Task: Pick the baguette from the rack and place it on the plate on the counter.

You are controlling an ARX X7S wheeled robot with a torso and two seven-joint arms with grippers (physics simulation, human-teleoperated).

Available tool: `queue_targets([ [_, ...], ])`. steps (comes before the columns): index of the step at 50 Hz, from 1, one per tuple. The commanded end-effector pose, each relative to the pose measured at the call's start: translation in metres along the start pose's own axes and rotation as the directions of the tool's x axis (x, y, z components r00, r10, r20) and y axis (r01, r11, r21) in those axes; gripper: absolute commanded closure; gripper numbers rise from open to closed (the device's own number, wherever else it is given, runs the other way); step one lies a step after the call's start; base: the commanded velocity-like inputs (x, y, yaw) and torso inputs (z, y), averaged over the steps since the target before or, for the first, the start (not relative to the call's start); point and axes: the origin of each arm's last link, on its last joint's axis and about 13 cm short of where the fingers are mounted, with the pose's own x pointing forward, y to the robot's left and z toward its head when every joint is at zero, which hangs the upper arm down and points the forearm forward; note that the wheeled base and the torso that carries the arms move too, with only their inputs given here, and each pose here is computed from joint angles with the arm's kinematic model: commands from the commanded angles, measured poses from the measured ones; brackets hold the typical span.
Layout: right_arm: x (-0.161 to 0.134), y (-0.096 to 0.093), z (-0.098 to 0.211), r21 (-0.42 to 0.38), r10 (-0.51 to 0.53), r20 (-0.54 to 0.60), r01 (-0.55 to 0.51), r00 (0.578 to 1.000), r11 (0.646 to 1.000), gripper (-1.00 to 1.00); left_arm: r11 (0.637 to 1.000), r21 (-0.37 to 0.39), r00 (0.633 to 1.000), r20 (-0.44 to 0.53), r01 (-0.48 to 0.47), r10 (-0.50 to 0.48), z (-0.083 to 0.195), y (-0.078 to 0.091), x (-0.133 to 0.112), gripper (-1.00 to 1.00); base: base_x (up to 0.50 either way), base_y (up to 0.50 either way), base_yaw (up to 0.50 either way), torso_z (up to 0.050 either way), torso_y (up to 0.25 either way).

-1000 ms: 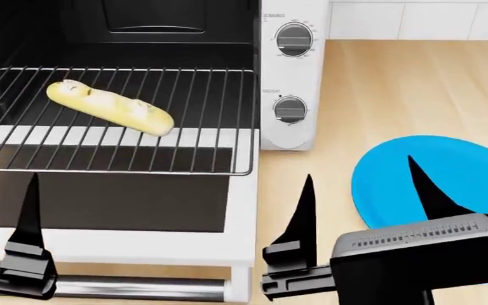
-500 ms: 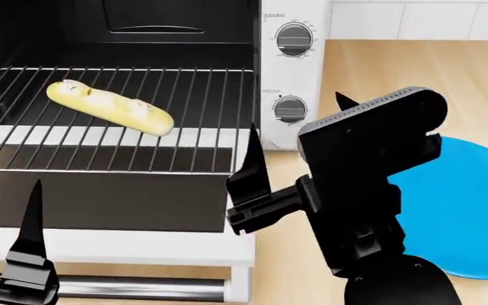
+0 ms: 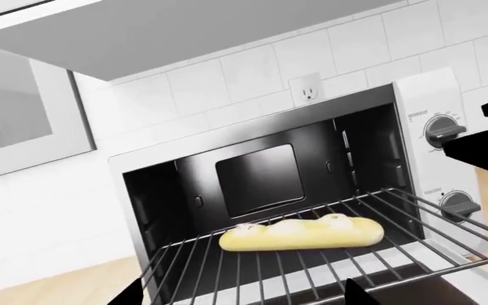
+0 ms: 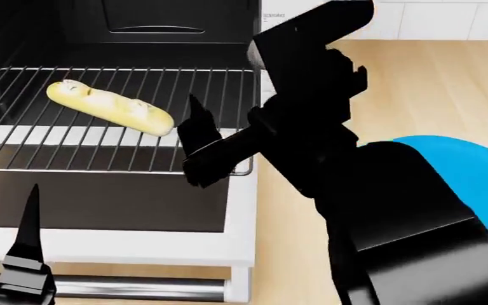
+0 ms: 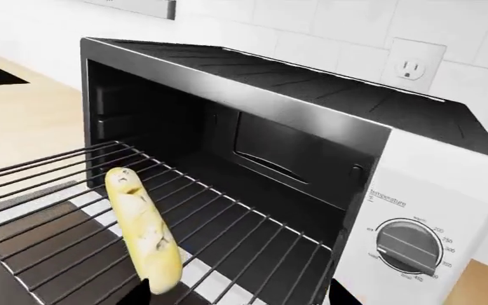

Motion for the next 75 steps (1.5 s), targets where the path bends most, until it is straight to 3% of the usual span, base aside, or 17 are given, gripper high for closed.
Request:
queue_targets([
  [1,0.011,-0.003,0.019,0.076,0.116,-0.026,-0.113,0.993,0.991,-1.0,1.0,0.004,1.0,-0.003,-0.001,0.001,0.0,0.001,-0.002,-1.0,0.0,0.0,0.0,0.0,0.0],
  [14,0.02,-0.01,0.036,0.173,0.208,-0.008,-0.204,0.978,0.964,-1.0,1.0,0.01,1.0,-0.008,0.004,-0.004,0.002,0.001,-0.002,-1.0,0.0,0.0,0.0,0.0,0.0],
  [29,0.055,-0.011,0.026,0.217,0.286,-0.117,-0.256,0.951,0.942,-1.0,1.0,0.001,1.0,-0.018,0.005,-0.005,-0.001,0.001,-0.003,-1.0,0.0,0.0,0.0,0.0,0.0],
  [42,0.084,-0.017,0.025,0.214,0.31,-0.222,-0.264,0.924,0.94,-1.0,1.0,-0.007,1.0,-0.025,0.004,-0.004,-0.004,0.001,-0.006,-1.0,0.0,0.0,0.0,0.0,0.0],
  [47,0.089,-0.007,0.029,0.195,0.366,-0.251,-0.323,0.896,0.926,-1.0,1.0,-0.003,0.999,-0.035,-0.002,0.002,-0.008,0.001,-0.005,-1.0,0.0,0.0,0.0,0.0,0.0],
  [53,0.101,-0.014,0.021,0.219,0.347,-0.259,-0.295,0.902,0.93,-1.0,1.0,-0.004,0.999,-0.042,-0.004,0.003,-0.009,0.003,-0.007,-1.0,0.0,0.0,0.0,0.0,0.0],
  [75,0.111,-0.016,0.022,0.167,0.324,-0.325,-0.283,0.889,0.945,-1.0,1.0,-0.013,0.998,-0.061,-0.013,0.012,-0.017,0.004,-0.011,-1.0,0.0,0.0,0.0,0.0,0.0],
])
